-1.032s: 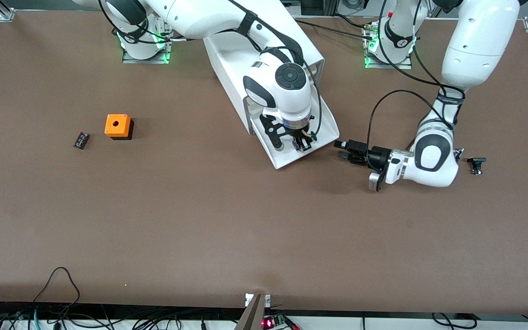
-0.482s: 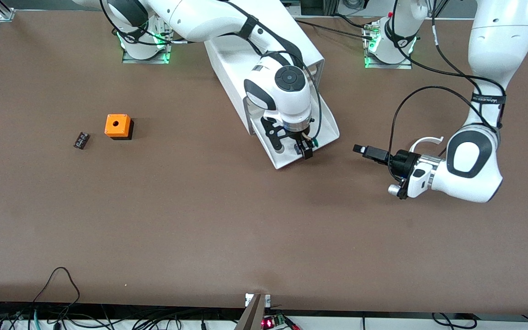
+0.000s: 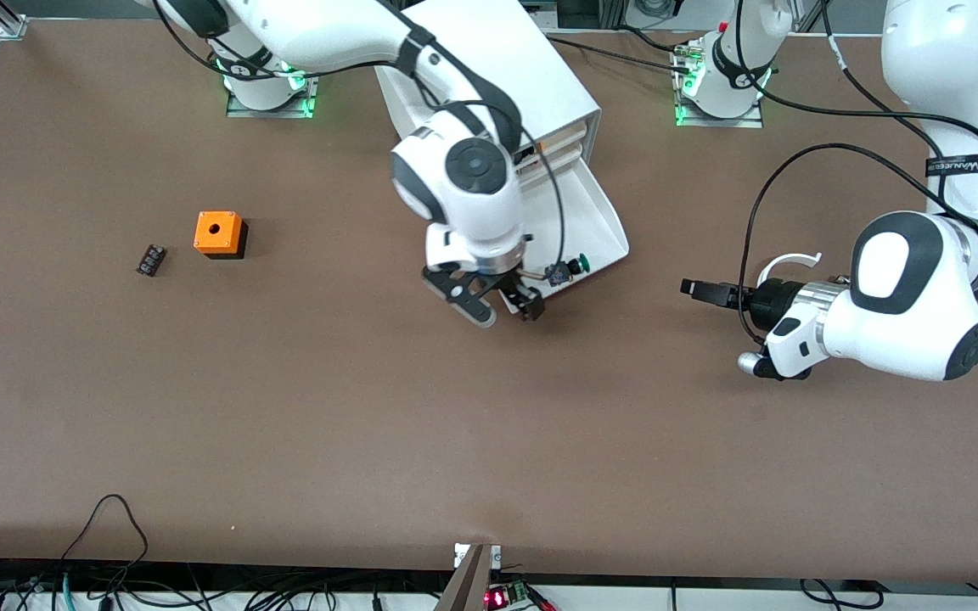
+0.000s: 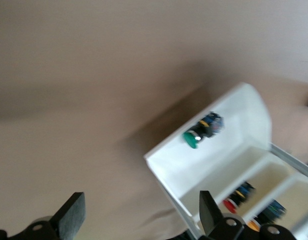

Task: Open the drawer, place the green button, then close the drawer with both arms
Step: 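Push the drawer front with the left gripper while the right gripper withdraws, then press the drawer fully shut with the left gripper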

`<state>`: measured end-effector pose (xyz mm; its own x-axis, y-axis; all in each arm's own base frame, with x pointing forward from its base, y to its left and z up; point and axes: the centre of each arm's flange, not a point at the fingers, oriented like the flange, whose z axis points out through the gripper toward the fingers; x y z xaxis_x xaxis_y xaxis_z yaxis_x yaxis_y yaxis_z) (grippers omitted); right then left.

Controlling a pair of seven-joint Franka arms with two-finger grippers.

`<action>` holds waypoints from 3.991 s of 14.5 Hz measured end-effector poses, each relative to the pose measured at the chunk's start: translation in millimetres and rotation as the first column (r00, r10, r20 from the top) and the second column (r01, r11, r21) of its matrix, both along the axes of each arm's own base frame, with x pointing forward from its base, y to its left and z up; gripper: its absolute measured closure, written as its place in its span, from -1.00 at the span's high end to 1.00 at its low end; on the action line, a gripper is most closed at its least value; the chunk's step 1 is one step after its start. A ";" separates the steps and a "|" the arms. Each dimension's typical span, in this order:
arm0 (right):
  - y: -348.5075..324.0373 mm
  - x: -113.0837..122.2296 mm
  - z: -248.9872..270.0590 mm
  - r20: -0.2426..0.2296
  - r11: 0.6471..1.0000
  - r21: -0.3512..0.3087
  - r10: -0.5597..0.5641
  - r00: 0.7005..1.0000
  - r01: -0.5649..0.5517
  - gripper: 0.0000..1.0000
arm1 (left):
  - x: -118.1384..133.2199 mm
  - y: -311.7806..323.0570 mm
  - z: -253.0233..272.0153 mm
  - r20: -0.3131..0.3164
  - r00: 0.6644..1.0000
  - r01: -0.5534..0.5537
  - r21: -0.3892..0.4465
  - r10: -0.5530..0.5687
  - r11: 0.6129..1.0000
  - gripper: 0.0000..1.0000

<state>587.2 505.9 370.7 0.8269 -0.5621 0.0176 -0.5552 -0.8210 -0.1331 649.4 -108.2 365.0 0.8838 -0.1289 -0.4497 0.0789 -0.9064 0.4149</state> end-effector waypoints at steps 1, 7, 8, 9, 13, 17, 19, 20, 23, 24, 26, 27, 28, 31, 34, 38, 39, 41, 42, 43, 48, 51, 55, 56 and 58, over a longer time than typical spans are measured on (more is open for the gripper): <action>-22.8 14.4 11.5 -0.005 0.998 -0.007 0.061 0.998 -0.061 1.00 | -1.1 -8.1 1.9 -0.006 1.000 -0.005 0.062 0.006 0.998 1.00; -153.6 80.0 37.4 -0.019 0.932 -0.064 0.356 0.934 -0.356 1.00 | -6.0 -83.0 -36.2 0.070 0.980 -0.196 0.260 0.184 0.946 1.00; -179.6 92.0 42.6 -0.011 0.913 -0.071 0.401 0.916 -0.401 1.00 | -10.6 -95.9 -50.5 0.082 0.974 -0.227 0.276 0.212 0.934 1.00; -204.4 102.1 48.6 -0.002 0.897 -0.078 0.437 0.899 -0.436 1.00 | -16.7 -108.5 -65.9 0.093 0.967 -0.255 0.292 0.238 0.922 1.00; -278.2 117.4 70.0 -0.008 0.872 -0.115 0.479 0.878 -0.477 1.00 | -55.3 -170.5 -107.3 0.123 0.948 -0.319 0.380 0.294 0.868 1.00; -333.4 112.7 93.9 -0.028 0.809 -0.173 0.566 0.824 -0.562 1.00 | -82.3 -212.7 -124.7 0.232 0.932 -0.358 0.451 0.280 0.818 1.00; -361.9 105.8 106.7 -0.040 0.782 -0.190 0.598 0.800 -0.594 1.00 | -89.7 -211.6 -136.4 0.250 0.922 -0.379 0.445 0.294 0.811 1.00; -375.2 101.9 113.3 -0.040 0.777 -0.190 0.605 0.795 -0.601 1.00 | -92.7 -209.7 -141.6 0.262 0.914 -0.400 0.440 0.311 0.804 1.00; -406.4 84.1 135.2 -0.037 0.789 -0.161 0.595 0.803 -0.592 1.00 | -109.8 -218.0 -149.4 0.282 0.898 -0.432 0.415 0.339 0.800 1.00; -411.8 75.5 143.5 -0.035 0.795 -0.152 0.590 0.807 -0.588 1.00 | -115.7 -222.3 -148.1 0.281 0.896 -0.437 0.413 0.344 0.799 1.00; -418.4 53.9 159.5 -0.036 0.798 -0.146 0.586 0.810 -0.584 1.00 | -124.7 -230.7 -142.5 0.277 0.894 -0.441 0.409 0.352 0.799 1.00; -422.5 42.4 166.9 -0.035 0.801 -0.145 0.583 0.812 -0.581 1.00 | -129.0 -235.0 -140.6 0.274 0.894 -0.442 0.408 0.355 0.799 1.00; -427.7 31.7 173.5 -0.034 0.804 -0.144 0.578 0.815 -0.577 1.00 | -133.7 -239.8 -139.4 0.269 0.895 -0.441 0.408 0.356 0.799 1.00; -439.6 9.9 191.7 -0.040 0.813 -0.137 0.566 0.823 -0.566 1.00 | -152.6 -254.7 -140.2 0.249 0.903 -0.426 0.415 0.351 0.804 1.00; -445.3 0.2 205.2 -0.047 0.817 -0.132 0.560 0.827 -0.561 1.00 | -175.2 -273.5 -142.0 0.225 0.912 -0.409 0.423 0.343 0.808 1.00; -445.2 0.8 214.0 -0.031 0.817 -0.140 0.560 0.828 -0.559 1.00 | -200.2 -301.2 -139.5 0.200 0.907 -0.422 0.433 0.372 0.796 1.00; -445.2 1.0 214.9 -0.030 0.818 -0.141 0.560 0.828 -0.558 1.00 | -206.1 -306.3 -139.7 0.194 0.906 -0.422 0.437 0.375 0.794 1.00; -445.2 1.1 215.6 -0.028 0.818 -0.141 0.560 0.828 -0.558 1.00 | -216.8 -313.5 -141.4 0.183 0.912 -0.410 0.442 0.368 0.798 1.00; -445.2 1.1 215.8 -0.028 0.818 -0.142 0.560 0.828 -0.558 1.00 | -220.9 -316.5 -141.8 0.179 0.914 -0.405 0.443 0.364 0.800 1.00; -445.2 1.2 216.2 -0.027 0.818 -0.142 0.560 0.828 -0.558 1.00 | -224.1 -318.6 -142.1 0.175 0.916 -0.401 0.444 0.361 0.801 1.00; -444.7 1.5 215.4 -0.028 0.825 -0.141 0.549 0.835 -0.547 1.00 | -239.1 -330.0 -142.3 0.154 0.924 -0.382 0.445 0.351 0.810 1.00; -452.4 3.1 213.7 -0.030 0.835 -0.139 0.534 0.845 -0.533 1.00 | -246.0 -334.4 -142.7 0.145 0.927 -0.373 0.449 0.346 0.812 1.00; -456.7 3.9 214.2 -0.023 0.844 -0.128 0.522 0.853 -0.520 1.00 | -248.9 -334.9 -143.2 0.136 0.929 -0.367 0.461 0.345 0.808 1.00; -457.0 4.1 215.2 -0.021 0.845 -0.129 0.521 0.854 -0.519 1.00 | -248.8 -334.8 -143.1 0.136 0.929 -0.367 0.462 0.345 0.807 1.00; -456.6 4.2 216.6 -0.018 0.845 -0.130 0.520 0.854 -0.518 1.00 | -248.2 -334.6 -142.3 0.135 0.929 -0.367 0.463 0.345 0.807 1.00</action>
<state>591.3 49.4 587.3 0.9962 -0.0428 0.0753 -0.0417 -0.9990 -0.0154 401.1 -442.8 222.6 0.8453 0.4164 -0.3347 0.4270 -0.9031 -0.0452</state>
